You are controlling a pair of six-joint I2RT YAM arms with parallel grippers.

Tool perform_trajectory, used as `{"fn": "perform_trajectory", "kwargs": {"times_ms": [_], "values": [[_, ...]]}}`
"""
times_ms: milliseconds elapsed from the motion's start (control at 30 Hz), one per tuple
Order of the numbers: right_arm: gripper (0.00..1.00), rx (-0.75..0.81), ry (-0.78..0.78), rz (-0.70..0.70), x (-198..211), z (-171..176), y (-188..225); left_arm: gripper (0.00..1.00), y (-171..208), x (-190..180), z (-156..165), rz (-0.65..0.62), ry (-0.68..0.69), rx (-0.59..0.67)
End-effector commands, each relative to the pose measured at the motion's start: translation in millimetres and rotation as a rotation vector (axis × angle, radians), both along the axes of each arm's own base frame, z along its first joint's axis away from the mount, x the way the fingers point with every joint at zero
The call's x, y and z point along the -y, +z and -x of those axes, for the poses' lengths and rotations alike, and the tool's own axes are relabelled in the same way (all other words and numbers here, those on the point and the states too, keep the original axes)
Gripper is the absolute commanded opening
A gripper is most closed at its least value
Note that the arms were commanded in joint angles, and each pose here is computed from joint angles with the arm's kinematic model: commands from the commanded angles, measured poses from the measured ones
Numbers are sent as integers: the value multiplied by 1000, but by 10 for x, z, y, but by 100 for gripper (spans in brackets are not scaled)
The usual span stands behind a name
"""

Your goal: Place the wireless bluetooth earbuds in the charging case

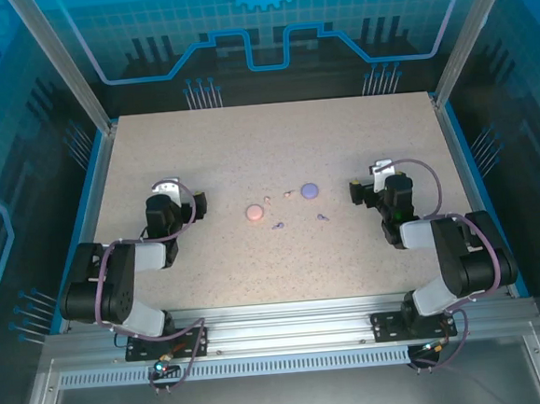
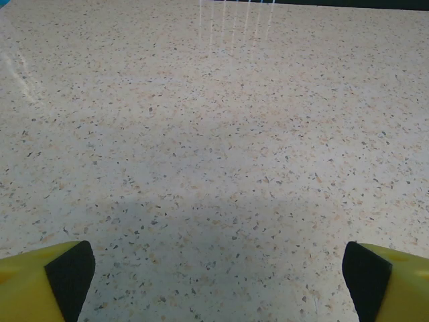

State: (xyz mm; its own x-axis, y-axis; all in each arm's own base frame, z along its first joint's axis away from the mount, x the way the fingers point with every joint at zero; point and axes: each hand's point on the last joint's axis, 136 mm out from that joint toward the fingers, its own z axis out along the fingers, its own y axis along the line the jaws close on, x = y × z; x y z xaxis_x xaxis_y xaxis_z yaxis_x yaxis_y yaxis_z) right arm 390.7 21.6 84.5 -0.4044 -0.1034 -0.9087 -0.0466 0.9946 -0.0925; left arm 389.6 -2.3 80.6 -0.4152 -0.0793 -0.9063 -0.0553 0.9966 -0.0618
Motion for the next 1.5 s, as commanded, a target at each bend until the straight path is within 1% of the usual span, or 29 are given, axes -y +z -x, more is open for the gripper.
{"fn": "perform_trajectory", "kwargs": {"times_ms": [0,900,967,1000,1067,1133,1200,1267,1333,1400,1467], "values": [[100,36,-15,-14,31,-53,107,99,91,-14,-65,18,-3,29],[100,36,-15,-15,29,-50,106,99,108,-7,-70,18,-6,34],[100,42,-33,-9,51,-54,132,99,142,-13,-80,18,-3,19],[100,36,-79,-4,114,-49,166,99,177,-29,-79,20,9,11],[100,33,-72,-2,99,-50,224,99,248,-80,-70,22,44,-25],[100,-23,-103,29,113,-37,303,99,314,-106,-46,54,78,-93],[100,-137,-144,-35,134,-15,380,99,394,-35,-31,118,70,-149],[100,-236,-144,-101,89,28,383,99,483,67,-16,186,45,-185],[100,-317,-109,-158,-29,64,394,99,576,194,-4,249,-1,-215],[100,-387,-32,-225,-220,104,405,99,688,353,5,321,-59,-244],[100,-435,39,-286,-397,158,409,99,758,523,25,368,-124,-273]]}}
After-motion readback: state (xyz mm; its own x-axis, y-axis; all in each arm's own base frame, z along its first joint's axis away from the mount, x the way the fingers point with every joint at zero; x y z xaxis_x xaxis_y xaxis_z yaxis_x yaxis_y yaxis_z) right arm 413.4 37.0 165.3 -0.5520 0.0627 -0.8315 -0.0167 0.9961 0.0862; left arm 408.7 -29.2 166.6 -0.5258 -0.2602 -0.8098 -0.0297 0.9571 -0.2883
